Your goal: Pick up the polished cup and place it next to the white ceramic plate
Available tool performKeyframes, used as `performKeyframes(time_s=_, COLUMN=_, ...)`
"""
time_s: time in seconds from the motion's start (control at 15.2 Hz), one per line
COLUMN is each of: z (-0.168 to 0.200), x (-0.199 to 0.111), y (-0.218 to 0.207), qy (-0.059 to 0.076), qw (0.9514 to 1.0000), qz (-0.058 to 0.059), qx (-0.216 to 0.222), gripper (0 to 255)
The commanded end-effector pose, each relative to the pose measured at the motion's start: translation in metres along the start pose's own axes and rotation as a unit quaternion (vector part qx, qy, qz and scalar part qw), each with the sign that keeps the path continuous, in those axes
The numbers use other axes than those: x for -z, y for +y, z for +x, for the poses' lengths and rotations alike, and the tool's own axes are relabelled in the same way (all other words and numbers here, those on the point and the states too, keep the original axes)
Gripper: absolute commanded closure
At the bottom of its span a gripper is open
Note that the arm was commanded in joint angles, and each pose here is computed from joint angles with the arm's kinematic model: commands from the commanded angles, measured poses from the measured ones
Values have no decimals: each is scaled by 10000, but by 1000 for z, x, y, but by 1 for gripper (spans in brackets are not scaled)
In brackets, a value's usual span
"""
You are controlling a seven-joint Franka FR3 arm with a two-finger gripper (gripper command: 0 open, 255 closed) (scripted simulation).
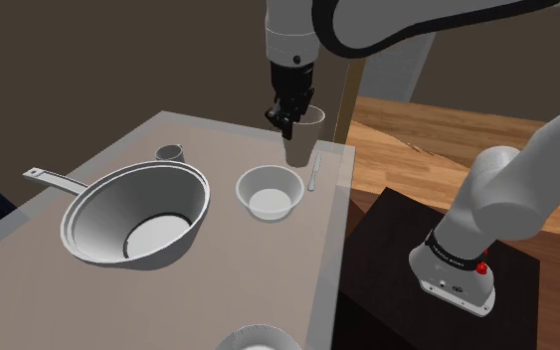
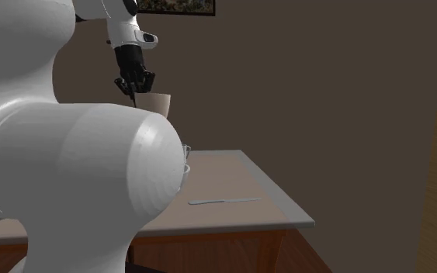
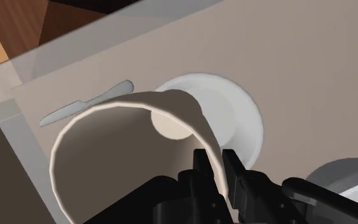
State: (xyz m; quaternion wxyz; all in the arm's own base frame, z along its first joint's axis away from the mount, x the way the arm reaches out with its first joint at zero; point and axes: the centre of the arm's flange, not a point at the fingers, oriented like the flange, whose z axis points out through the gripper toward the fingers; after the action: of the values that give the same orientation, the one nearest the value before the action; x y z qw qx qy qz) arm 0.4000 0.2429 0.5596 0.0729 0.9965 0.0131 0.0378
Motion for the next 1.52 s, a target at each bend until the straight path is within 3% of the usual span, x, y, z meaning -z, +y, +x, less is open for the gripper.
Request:
performKeyframes(time_s=0.0, z=-15, x=7, y=-22, qy=0, qw=10000, qz=-1, qx=-4, gripper=255)
performKeyframes(time_s=1.06, z=-148, x=41, y=-178, qy=0, qw=10000, qz=-1, qx=-4, gripper=255)
performKeyframes(time_s=1.45, z=-150, x=9, y=-183, qy=0, qw=10000, qz=-1, qx=-4, gripper=255)
